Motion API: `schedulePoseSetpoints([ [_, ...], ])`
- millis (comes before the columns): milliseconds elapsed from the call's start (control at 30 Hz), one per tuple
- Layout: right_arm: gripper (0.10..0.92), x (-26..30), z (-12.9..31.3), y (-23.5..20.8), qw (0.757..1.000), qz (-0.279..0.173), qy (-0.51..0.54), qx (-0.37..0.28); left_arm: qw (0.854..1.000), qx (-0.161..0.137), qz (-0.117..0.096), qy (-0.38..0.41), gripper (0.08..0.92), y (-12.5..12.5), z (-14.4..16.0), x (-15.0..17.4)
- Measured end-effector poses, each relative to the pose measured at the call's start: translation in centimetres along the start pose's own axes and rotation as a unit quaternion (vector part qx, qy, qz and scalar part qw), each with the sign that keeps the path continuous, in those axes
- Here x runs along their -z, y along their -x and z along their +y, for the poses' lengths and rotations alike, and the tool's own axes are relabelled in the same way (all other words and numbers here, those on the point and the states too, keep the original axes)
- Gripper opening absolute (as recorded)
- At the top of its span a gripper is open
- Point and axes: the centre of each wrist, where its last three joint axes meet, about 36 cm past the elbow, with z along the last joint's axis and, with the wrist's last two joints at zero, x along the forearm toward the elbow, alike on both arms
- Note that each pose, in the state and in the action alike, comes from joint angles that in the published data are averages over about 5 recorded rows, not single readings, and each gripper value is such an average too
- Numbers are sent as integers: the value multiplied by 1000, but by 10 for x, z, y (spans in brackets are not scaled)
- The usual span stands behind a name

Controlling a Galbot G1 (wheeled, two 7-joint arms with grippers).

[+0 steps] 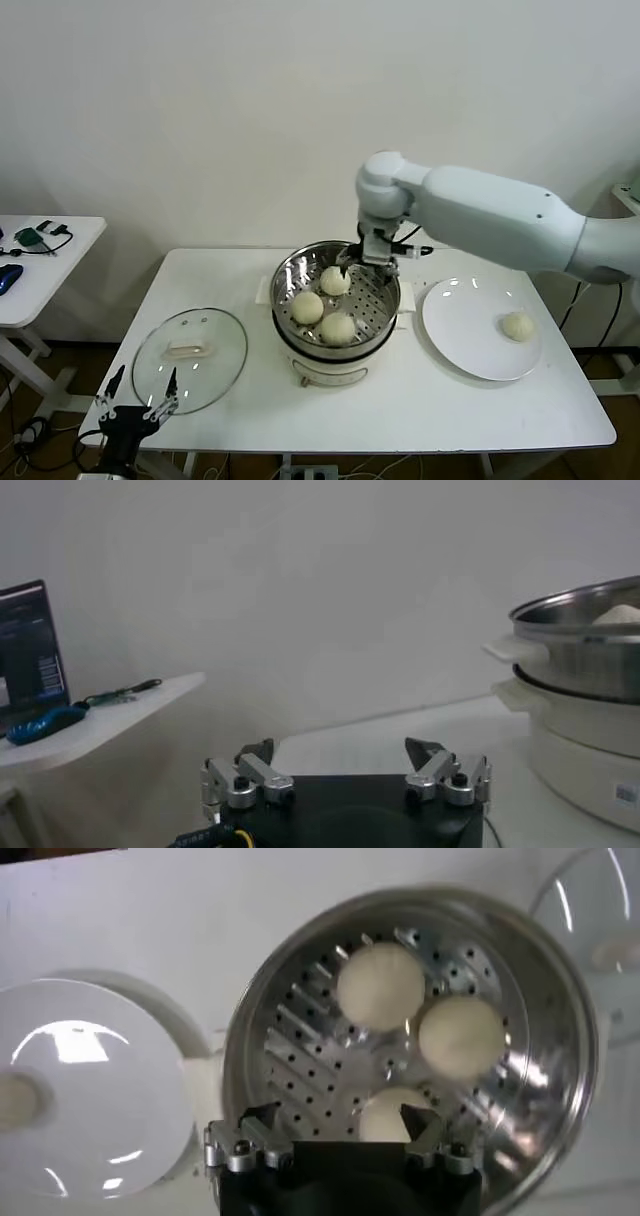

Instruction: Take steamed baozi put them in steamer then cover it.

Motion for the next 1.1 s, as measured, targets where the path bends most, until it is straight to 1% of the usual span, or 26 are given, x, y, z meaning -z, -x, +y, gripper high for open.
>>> schedulePoseSetpoints([
  [100,823,-25,41,-2,995,6,93,-20,1000,-1,-2,1,823,1,-1,1],
  [200,823,-46,86,2,981,7,192,-31,1000,-3,-2,2,823,1,-2,2],
  [367,823,-72,164,21,942,2,334,-28,1000,-4,-2,4,823,1,-2,3],
  [500,823,-83,216,42,910,1,414,-14,1000,-4,-2,5,823,1,-2,3],
  [633,823,-91,257,62,883,7,470,3,1000,-5,0,8,823,0,-2,2],
  [800,823,-101,295,86,854,18,519,26,1000,-4,2,9,823,-2,-3,2],
  [933,823,-106,316,106,838,26,544,42,1000,-1,4,11,823,-3,-2,1],
  [1100,823,-109,333,132,825,31,562,60,1000,1,9,13,823,-6,-1,0],
])
